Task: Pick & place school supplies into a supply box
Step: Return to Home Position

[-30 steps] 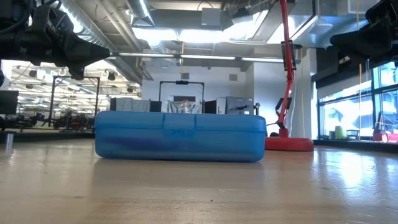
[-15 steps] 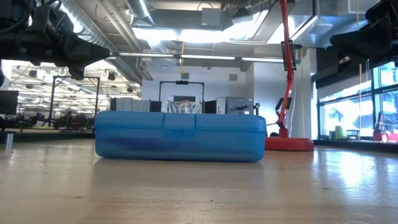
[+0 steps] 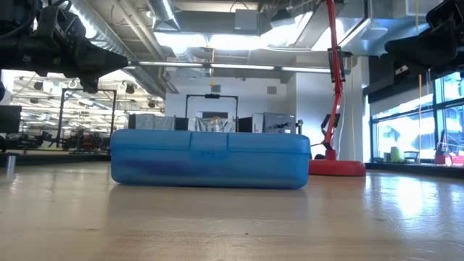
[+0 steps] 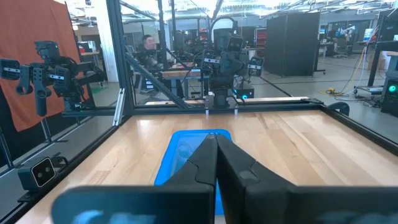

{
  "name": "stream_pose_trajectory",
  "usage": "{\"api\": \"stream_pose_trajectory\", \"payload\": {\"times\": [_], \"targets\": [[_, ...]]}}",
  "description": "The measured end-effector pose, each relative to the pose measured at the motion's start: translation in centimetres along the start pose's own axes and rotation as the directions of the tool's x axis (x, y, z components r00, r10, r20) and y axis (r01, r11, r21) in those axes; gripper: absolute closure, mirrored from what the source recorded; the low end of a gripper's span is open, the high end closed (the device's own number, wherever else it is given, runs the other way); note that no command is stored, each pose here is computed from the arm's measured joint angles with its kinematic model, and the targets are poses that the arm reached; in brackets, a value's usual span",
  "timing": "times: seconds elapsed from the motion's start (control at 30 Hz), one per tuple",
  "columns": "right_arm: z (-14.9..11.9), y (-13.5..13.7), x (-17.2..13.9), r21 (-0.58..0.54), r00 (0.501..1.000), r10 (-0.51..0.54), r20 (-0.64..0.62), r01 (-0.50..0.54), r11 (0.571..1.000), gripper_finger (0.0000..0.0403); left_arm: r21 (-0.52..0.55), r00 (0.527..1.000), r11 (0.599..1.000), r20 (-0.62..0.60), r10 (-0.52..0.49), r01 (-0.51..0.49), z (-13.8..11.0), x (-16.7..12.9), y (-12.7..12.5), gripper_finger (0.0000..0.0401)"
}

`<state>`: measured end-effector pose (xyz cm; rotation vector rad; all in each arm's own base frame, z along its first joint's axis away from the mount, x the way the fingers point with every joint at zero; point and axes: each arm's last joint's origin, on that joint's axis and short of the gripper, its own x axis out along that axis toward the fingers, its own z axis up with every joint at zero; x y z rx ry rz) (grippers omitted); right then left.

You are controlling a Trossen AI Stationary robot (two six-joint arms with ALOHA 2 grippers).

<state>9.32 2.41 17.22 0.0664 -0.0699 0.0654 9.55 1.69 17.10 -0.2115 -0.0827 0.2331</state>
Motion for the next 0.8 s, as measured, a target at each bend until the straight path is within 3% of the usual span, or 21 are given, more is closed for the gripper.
{"api": "stream_pose_trajectory", "payload": {"times": [0.8], "targets": [[0.01,0.0,0.0,0.0,1.0,0.0,0.0,0.0,1.0,0.0395,0.0,1.0,1.0,0.0,0.0,0.0,0.0,0.0,0.0,0.0377]]}}
